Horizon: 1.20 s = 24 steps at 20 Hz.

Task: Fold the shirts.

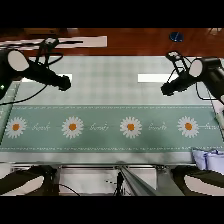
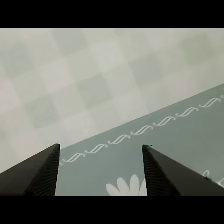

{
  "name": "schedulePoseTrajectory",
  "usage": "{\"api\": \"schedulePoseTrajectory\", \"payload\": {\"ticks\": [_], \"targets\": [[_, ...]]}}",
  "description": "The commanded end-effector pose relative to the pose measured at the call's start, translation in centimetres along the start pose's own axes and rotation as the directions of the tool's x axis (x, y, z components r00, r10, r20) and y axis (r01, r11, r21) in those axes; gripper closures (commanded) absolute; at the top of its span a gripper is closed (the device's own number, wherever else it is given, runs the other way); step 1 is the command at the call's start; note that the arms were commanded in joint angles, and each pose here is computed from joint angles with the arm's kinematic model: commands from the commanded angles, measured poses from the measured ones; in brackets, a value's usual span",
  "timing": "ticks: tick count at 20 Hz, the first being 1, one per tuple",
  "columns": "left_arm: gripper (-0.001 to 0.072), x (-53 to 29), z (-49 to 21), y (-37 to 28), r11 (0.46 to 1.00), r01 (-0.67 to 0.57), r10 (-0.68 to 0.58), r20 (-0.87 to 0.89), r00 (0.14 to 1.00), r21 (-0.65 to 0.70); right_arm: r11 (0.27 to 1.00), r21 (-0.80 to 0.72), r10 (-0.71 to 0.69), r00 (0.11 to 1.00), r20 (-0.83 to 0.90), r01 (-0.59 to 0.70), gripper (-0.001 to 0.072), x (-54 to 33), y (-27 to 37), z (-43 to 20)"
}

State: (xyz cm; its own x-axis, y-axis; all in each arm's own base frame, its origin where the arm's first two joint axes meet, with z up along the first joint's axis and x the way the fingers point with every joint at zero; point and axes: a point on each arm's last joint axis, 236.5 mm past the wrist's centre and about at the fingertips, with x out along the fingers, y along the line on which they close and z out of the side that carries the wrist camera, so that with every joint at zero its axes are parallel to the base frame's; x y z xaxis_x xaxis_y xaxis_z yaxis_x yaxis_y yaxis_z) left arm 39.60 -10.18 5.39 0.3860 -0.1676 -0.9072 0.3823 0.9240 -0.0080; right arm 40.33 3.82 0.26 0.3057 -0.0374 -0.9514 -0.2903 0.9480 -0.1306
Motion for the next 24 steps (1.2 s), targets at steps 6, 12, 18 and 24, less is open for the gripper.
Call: {"api": "schedulePoseTrajectory", "payload": {"ticks": [6,12,18,24], "targets": [[0.0199,-0.8,1.5,-3.1,0.993,-0.11,0.112,0.074,0.991,-0.029,0.994,0.095,-0.077,0.952,0.297,0.051,0.0366,-8.1,0.3,4.6],[0.0203,-1.9,-0.6,-3.5,0.993,-0.084,0.1,0.19,0.977,-0.087,0.992,0.124,-0.046,0.953,0.298,0.009,0.0366,-6.9,1.6,1.0],[0.0198,-0.5,2.0,-3.6,0.994,-0.067,0.089,0.295,0.951,-0.085,0.992,0.123,-0.051,0.915,0.401,0.001,0.0124,-6.2,1.8,2.1],[0.0015,2.6,0.5,-2.8,0.977,-0.057,0.099,0.202,0.974,-0.204,0.99,0.14,-0.051,0.905,0.422,-0.009,0.0128,-6.3,1.8,2.7]]}}
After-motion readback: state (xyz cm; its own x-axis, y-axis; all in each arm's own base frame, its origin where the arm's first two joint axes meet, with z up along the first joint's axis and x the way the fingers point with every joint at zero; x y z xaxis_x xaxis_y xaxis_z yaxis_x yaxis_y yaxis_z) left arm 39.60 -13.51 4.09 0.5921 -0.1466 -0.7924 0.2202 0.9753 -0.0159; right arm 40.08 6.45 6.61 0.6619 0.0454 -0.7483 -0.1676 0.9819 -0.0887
